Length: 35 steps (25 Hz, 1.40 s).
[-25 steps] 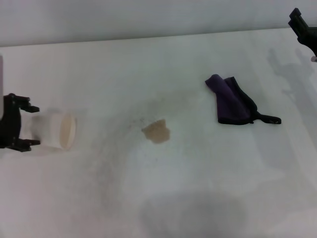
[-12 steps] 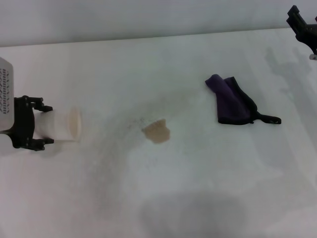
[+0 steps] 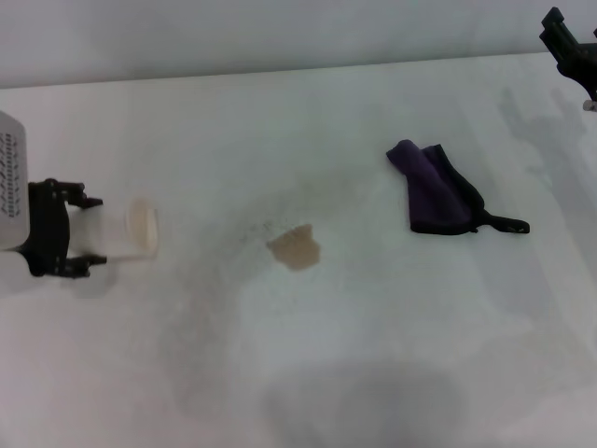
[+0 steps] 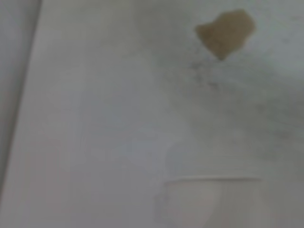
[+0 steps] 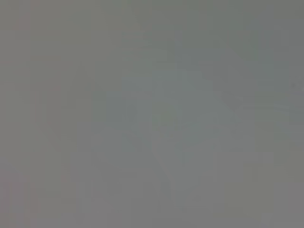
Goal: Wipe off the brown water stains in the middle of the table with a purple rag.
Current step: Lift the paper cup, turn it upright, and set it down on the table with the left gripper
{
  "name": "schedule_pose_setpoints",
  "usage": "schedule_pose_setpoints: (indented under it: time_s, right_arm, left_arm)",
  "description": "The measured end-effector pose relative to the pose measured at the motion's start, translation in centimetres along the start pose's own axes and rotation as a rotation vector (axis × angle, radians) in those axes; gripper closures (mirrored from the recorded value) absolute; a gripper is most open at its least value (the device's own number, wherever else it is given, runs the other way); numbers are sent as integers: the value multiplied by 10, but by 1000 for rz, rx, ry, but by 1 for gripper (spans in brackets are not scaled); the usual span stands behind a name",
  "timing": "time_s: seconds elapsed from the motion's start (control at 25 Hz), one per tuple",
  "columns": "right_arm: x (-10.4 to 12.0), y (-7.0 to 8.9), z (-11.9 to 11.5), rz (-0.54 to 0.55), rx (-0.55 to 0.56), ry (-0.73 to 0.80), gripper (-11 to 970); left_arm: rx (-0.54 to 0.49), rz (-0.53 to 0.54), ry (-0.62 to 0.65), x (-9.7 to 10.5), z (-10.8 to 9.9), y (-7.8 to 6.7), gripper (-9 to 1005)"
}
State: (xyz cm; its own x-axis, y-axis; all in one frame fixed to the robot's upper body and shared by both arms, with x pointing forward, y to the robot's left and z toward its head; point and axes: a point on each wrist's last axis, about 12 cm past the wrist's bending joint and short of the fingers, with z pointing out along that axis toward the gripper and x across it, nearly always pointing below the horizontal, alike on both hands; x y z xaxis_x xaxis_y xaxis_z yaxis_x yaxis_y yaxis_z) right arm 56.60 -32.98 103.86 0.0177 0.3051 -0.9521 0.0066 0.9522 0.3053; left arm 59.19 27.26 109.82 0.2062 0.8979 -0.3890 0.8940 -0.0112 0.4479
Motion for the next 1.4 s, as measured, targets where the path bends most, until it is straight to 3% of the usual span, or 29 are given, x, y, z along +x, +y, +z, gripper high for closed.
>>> schedule_pose_setpoints:
  time_s: [0.32,0.56,0.68,0.88,1.16,1.4]
  right_arm:
    - [0,0,0,25,3,-2,92]
    - [-1,0,2,29,5,-3,92]
    - [0,0,1,29,8,-1,92]
    - [-1,-1,2,27,9,-3,92]
    - [-2,1,7,24,10,8,92]
    - [-4,0,9,17,15,10,93]
  left_arm:
    - [-222,-172,-150,4,-12,9,292]
    - [-316,-388,-330,12,-3,-1,345]
    - [-368,-506,-419,14,4,-10,355]
    - [-487,-706,-530,23,21,-37,372]
    - [-689,-1079,-616,32,39,-69,407]
    - [-681,-1171,-621,28,48,-80,411]
